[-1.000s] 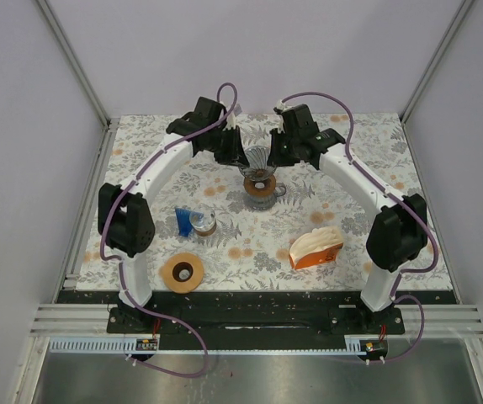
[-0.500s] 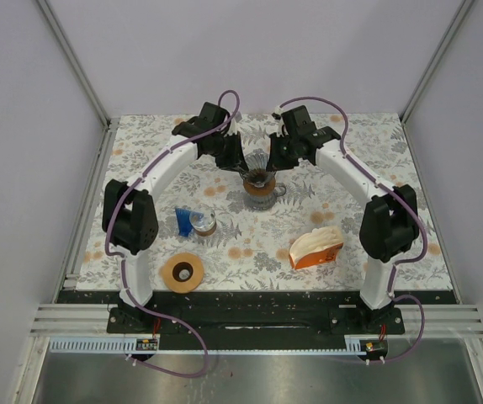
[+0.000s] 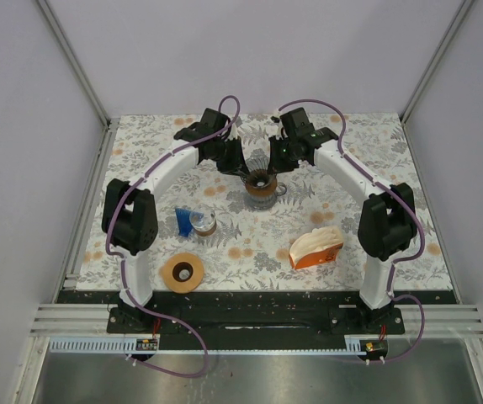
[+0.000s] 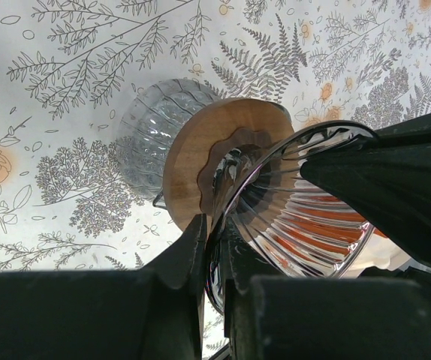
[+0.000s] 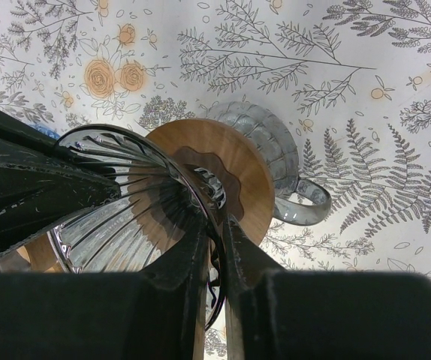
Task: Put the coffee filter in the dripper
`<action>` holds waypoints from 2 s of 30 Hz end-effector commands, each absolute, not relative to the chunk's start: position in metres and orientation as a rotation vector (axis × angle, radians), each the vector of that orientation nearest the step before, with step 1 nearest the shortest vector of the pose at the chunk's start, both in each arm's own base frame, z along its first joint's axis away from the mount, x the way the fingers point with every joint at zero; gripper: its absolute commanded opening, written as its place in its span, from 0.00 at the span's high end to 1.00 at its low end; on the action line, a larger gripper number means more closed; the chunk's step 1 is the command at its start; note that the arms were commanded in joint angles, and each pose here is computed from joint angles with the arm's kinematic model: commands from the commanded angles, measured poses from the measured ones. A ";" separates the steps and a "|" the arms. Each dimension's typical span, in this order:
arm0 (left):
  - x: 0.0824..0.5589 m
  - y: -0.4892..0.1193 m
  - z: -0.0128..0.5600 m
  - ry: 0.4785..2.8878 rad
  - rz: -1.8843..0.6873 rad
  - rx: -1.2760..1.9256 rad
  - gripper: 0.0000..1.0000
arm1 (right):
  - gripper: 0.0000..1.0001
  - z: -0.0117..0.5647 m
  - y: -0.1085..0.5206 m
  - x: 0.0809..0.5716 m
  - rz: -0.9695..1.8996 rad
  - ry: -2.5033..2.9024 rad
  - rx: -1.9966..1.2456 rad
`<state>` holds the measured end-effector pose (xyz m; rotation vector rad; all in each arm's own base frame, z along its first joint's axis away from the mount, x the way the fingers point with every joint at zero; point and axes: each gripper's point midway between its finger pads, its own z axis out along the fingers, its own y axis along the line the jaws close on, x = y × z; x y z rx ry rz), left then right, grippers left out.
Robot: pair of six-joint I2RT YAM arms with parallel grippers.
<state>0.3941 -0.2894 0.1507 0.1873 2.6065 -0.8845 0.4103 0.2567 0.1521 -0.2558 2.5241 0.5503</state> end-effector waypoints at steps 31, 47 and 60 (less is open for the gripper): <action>0.366 -0.279 0.073 2.798 -0.705 0.269 1.00 | 1.00 0.046 0.230 0.388 0.400 2.750 -0.233; 0.414 -0.300 0.190 2.432 -0.784 0.345 0.68 | 0.66 0.134 0.253 0.416 0.544 2.554 -0.220; 0.416 -0.293 0.194 2.431 -0.738 0.354 0.61 | 0.54 0.174 0.262 0.426 0.594 2.469 -0.241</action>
